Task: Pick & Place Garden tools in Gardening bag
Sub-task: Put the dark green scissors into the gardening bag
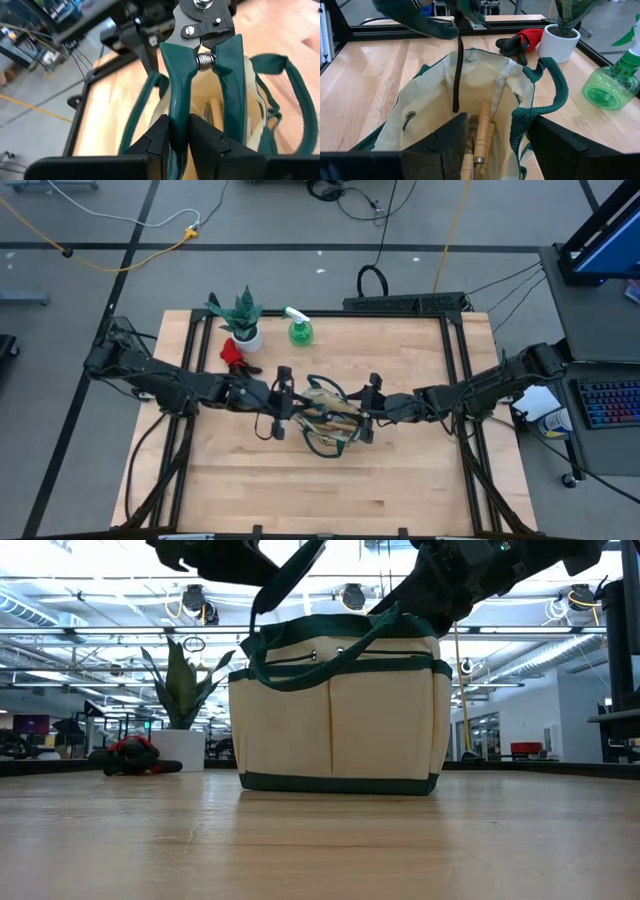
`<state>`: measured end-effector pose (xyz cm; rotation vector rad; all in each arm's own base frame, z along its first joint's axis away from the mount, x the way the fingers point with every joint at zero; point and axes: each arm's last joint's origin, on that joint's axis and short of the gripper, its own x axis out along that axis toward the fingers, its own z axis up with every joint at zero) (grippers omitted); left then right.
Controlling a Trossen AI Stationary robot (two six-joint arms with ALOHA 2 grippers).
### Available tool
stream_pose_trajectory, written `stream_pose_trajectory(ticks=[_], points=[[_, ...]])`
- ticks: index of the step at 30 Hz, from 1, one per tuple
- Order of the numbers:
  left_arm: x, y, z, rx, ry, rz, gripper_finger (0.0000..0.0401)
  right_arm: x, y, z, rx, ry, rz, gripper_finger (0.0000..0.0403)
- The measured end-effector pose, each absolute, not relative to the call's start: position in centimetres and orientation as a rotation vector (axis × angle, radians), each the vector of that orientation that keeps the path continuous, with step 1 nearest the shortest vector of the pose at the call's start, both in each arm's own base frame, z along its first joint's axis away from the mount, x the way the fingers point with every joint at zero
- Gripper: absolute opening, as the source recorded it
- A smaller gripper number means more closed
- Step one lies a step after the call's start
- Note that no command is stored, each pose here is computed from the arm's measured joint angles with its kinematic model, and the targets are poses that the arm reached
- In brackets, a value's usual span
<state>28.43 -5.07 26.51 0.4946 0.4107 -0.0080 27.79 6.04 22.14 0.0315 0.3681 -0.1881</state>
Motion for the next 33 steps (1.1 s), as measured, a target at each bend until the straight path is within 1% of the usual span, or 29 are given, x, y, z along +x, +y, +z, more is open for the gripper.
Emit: stream_pose_trajectory(ticks=[7, 14, 19, 27, 33], points=[[28.7, -5.1, 25.3, 0.444, 0.483, -0.024, 0.006, 27.8, 6.0, 22.1, 0.032, 0.368, -0.188, 0.0196], [30.4, -5.5, 22.0, 0.494, 0.584, -0.053, 0.006, 27.8, 6.1, 22.1, 0.032, 0.368, -0.186, 0.0196], [31.0, -5.7, 21.2, 0.495, 0.577, -0.053, 0.006, 27.8, 6.1, 22.1, 0.031, 0.371, -0.186, 0.0196], [31.4, -5.2, 19.9, 0.494, 0.637, -0.046, 0.006, 27.8, 6.1, 22.1, 0.033, 0.368, -0.186, 0.0196], [31.6, -4.7, 18.9, 0.469, 0.697, -0.097, 0.006, 27.8, 6.1, 22.1, 0.034, 0.368, -0.186, 0.0196]])
